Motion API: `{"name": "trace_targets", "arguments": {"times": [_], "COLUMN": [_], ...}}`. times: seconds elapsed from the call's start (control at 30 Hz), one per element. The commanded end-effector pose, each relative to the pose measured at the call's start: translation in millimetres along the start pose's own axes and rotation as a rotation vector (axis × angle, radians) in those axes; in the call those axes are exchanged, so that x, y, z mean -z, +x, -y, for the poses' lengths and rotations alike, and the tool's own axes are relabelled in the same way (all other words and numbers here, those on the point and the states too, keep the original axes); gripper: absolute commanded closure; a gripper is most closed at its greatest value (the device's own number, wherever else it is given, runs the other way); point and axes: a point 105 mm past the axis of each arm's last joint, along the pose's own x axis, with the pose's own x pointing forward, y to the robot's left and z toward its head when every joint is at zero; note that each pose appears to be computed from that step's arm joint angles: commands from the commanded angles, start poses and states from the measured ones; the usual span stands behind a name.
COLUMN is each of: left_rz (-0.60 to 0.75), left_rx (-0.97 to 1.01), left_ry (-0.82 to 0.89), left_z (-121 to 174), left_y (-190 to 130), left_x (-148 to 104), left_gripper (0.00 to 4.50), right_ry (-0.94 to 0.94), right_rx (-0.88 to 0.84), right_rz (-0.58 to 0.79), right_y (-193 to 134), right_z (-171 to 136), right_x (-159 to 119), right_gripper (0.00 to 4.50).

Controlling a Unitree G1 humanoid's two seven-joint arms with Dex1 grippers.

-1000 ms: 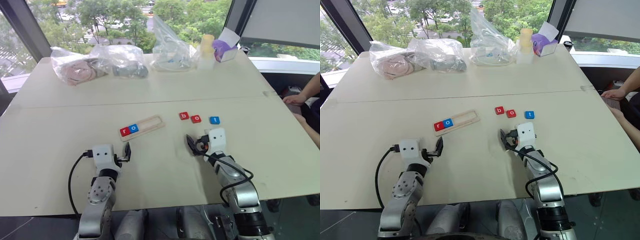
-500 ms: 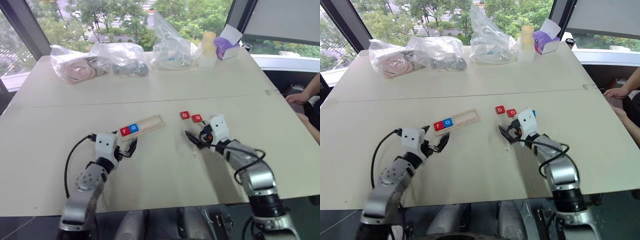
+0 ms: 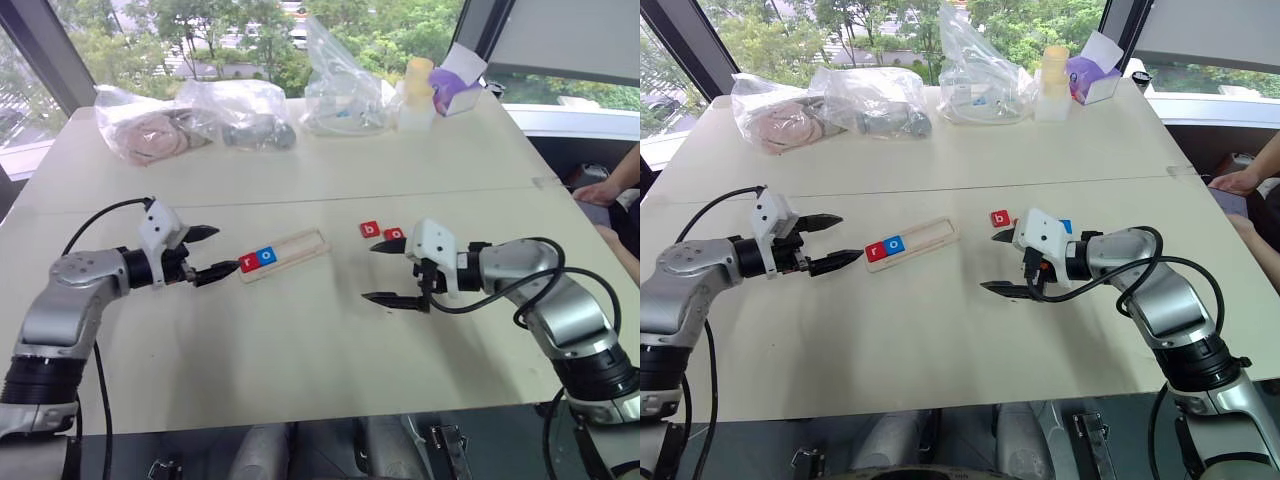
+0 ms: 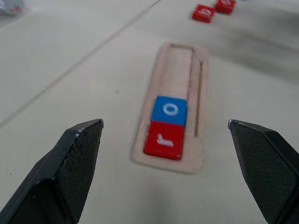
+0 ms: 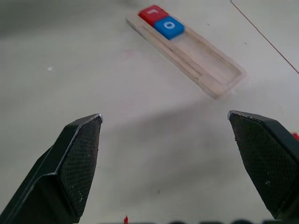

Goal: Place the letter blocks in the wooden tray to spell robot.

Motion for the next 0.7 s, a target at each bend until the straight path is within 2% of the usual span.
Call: {"name": "trace_targets", "arguments": {"times": [0.03,0.2,0.47,0.7], "left_rz": [-0.022,-0.044,-0.086,-0.101], "left_rx": [0.063,0.148,0.214,0.178], "left_ry": [0.065,0.089,0.12,0.142], "left_z": [-3,-3,0,-18], "left_y": [-8,-12,2,22], "left_x": [-9,-9,7,17], "left_gripper": [0.0,0.0,0.0,0.0], "right_ry": [-0.059,-0.089,-0.1,-0.08], "right_rx": [-0.06,-0.09,-0.074,0.001], "right_rz": [0.051,0.08,0.035,0.041], "right_y": [2,1,2,3], "right_z": [-3,-11,-17,-18], "right_x": [-21,-38,-32,-29], "right_gripper": [0.04,0.04,0.04,0.04]}}
